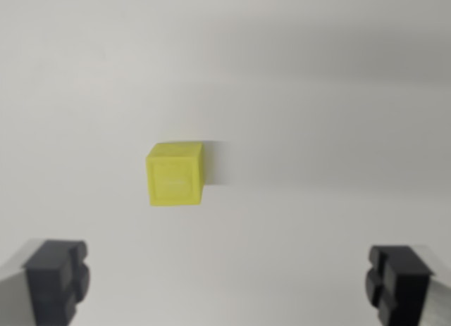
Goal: Pick yellow cube
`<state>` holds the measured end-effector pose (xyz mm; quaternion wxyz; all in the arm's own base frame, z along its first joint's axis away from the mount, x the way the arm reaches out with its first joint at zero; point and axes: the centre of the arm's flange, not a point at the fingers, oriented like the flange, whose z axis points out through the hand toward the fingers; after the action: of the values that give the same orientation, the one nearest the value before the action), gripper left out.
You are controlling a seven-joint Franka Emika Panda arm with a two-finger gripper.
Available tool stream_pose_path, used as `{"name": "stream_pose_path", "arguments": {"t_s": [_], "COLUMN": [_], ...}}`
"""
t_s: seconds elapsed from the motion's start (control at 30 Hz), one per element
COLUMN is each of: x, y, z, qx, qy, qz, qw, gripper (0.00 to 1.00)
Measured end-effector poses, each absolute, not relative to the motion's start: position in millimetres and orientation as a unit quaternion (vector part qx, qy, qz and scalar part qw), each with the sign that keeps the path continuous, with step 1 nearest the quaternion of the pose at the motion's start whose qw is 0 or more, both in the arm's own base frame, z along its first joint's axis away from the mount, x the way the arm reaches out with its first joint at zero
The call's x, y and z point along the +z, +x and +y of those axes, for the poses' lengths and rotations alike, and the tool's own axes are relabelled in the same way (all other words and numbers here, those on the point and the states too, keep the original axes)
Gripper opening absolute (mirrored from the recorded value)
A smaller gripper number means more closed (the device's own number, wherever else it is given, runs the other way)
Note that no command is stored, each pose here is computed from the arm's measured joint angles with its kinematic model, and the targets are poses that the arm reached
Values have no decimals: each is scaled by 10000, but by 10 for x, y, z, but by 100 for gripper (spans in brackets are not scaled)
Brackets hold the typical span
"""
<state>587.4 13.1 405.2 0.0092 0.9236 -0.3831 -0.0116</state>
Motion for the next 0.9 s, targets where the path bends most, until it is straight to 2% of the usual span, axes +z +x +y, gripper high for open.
{"name": "stream_pose_path", "arguments": {"t_s": [0.9], "x": [3605], "y": [5724], "z": [235], "qx": [-92], "qy": [9243], "qz": [-3814], "qw": [75], "gripper": [100]}}
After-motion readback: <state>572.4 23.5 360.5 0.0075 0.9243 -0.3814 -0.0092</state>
